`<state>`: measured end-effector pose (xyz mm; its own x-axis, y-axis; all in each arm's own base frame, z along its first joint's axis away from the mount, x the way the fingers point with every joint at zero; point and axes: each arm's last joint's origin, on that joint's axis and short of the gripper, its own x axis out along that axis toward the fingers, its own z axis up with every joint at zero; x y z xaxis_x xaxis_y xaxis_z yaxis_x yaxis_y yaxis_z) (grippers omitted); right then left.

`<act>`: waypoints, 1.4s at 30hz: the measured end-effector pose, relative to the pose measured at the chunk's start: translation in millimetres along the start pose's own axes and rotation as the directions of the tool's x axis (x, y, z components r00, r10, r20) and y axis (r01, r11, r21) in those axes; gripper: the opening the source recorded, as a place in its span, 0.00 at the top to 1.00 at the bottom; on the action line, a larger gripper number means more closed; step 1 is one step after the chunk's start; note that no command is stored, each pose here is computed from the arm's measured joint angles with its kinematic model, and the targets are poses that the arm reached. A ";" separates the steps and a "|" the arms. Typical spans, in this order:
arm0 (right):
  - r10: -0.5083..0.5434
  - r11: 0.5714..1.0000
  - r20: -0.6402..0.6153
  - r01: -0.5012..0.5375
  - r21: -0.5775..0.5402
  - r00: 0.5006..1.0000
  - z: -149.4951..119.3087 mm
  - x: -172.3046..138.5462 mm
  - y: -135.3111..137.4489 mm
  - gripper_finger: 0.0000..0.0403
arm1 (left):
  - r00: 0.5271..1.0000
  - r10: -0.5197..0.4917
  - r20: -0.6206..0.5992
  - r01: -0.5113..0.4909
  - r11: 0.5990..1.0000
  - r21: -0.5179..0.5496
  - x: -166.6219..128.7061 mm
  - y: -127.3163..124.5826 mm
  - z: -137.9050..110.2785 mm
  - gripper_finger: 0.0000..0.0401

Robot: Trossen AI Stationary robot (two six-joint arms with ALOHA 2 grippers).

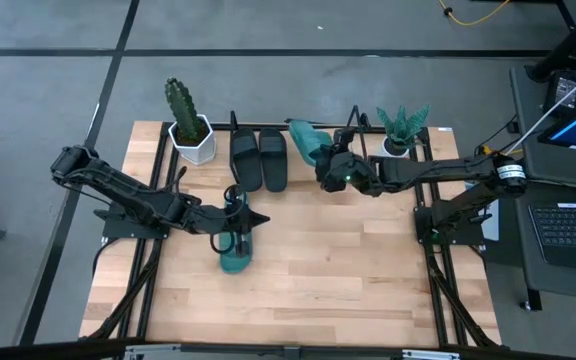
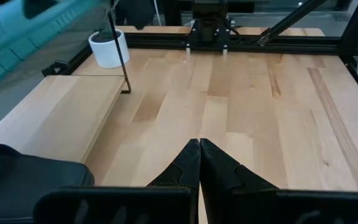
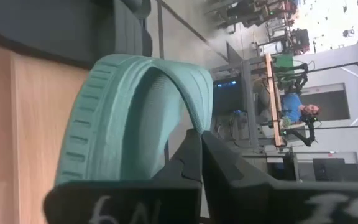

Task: Pick and place slides into the shelf
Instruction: Put the left green slide on the shelf

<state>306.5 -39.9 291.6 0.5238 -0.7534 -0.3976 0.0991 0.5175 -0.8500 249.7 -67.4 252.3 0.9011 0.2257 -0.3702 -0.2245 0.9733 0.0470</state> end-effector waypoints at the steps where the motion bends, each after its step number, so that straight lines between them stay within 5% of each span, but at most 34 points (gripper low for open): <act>1: -0.003 1.000 -0.014 0.003 -0.018 1.000 0.3 2.6 2.8 1.00 | 1.000 0.000 0.000 0.000 1.000 0.000 0.0 0.0 0.0 1.00; 18: 0.006 0.989 -0.163 -0.029 -0.143 0.987 -1.4 58.0 45.6 1.00 | 1.000 -0.001 -0.002 0.002 1.000 0.009 -0.3 -0.3 -0.2 1.00; 42: 0.159 0.975 -0.055 -0.166 -0.147 0.986 5.3 81.3 74.7 1.00 | 1.000 -0.001 -0.007 0.001 1.000 0.021 -0.3 -0.1 -0.8 1.00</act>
<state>361.0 -60.4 197.6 0.4857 -0.6823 -0.5464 -0.1147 0.5699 -0.8137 249.1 -67.7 251.7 0.8985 0.2247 -0.3772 -0.2160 0.9742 0.0657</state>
